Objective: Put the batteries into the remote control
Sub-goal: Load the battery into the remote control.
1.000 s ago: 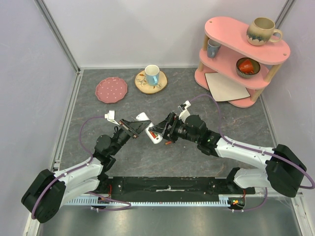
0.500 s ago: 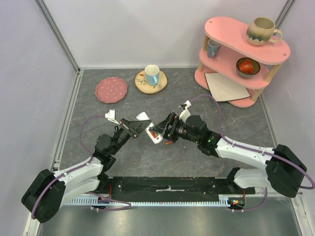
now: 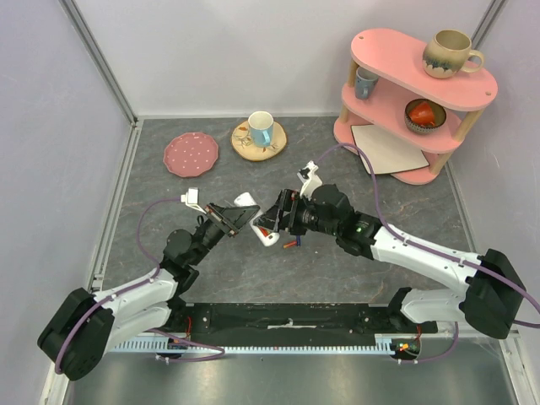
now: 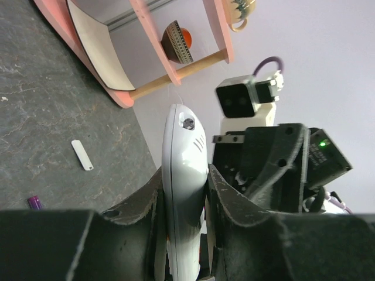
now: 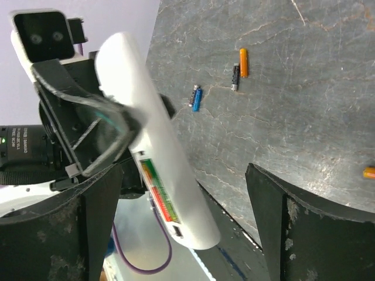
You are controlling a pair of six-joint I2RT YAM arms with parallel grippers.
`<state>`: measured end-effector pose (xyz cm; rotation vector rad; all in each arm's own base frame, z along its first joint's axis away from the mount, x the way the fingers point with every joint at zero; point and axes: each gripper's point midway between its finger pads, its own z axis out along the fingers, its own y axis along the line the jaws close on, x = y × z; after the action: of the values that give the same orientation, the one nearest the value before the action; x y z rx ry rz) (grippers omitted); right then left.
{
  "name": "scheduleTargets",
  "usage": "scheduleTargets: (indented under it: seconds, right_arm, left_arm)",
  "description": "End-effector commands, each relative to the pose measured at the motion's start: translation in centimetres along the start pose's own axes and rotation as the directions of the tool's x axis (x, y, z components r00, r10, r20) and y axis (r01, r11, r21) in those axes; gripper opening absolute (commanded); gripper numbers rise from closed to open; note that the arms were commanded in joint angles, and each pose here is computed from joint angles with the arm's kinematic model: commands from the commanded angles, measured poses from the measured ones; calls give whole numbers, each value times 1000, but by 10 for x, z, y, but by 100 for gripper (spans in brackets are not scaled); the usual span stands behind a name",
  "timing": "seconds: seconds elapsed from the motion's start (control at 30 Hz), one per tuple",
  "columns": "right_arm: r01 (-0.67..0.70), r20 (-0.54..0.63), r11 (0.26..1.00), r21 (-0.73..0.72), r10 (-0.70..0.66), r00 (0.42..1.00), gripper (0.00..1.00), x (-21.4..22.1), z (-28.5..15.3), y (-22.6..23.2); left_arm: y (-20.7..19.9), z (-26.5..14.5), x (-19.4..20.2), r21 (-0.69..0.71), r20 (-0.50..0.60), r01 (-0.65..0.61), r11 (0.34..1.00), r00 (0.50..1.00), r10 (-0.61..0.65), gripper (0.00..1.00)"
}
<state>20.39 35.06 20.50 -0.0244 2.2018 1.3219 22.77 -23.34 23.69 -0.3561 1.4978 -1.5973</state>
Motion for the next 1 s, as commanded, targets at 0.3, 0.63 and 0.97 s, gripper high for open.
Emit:
scheduleTargets:
  seconds: [0.3,0.63,0.97]
  right_arm:
    - [319,-26,945,-67,-322,947,93,-13,-23,30]
    - [407,-6,908,-101,-410,912,88,-11,-38,22]
    - [326,-37,918,-224,-342,939,84,3,-35,25]
  left_arm:
    - [-23,7,-3,77,-12,40,996,999,-39,2]
    - [-35,5,10,138,-157,125,983,982,-102,2]
    - [-48,5,20,211,-242,186,960,961,-134,2]
